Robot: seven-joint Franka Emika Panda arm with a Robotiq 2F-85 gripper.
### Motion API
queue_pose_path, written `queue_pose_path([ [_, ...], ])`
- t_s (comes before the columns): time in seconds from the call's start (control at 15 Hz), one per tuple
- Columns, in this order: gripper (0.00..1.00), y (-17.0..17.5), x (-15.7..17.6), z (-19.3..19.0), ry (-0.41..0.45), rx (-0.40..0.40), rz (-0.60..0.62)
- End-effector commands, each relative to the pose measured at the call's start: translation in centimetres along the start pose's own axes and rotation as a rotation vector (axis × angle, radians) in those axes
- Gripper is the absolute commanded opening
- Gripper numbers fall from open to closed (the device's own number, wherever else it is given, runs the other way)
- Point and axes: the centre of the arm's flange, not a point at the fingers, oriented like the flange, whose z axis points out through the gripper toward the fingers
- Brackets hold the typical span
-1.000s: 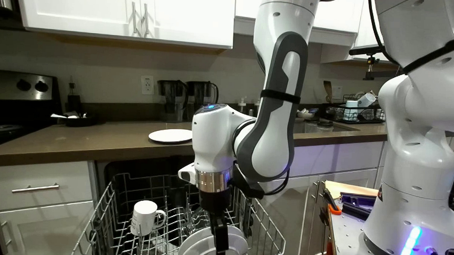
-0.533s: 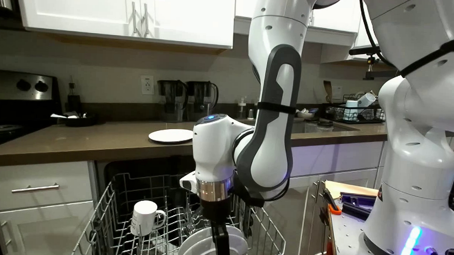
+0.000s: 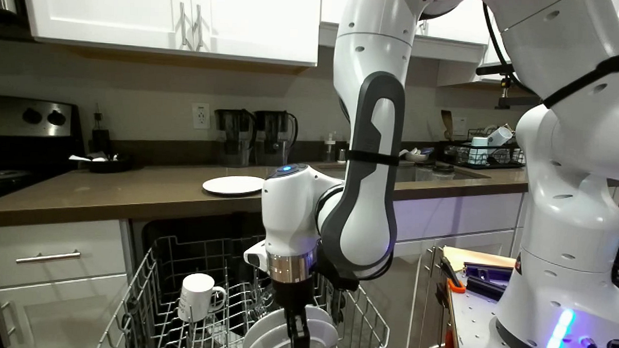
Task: Remove a plate from the dishwasher and put it on top of the plate on the counter
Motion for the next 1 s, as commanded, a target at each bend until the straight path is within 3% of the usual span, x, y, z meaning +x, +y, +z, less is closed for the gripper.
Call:
queue_pose_path([
  [0.0, 0.33, 0.3, 0.1, 1.4, 0.003, 0.015, -0.015],
  [0.13, 0.27, 0.5, 0.0, 1.1, 0.0, 0.018, -0.004],
  [0.33, 0.07, 1.0, -0.3, 0.1, 0.004, 0.005, 0.012],
  [0.93, 0.09, 1.1, -0.8, -2.7, 0.012, -0.013, 0.016],
])
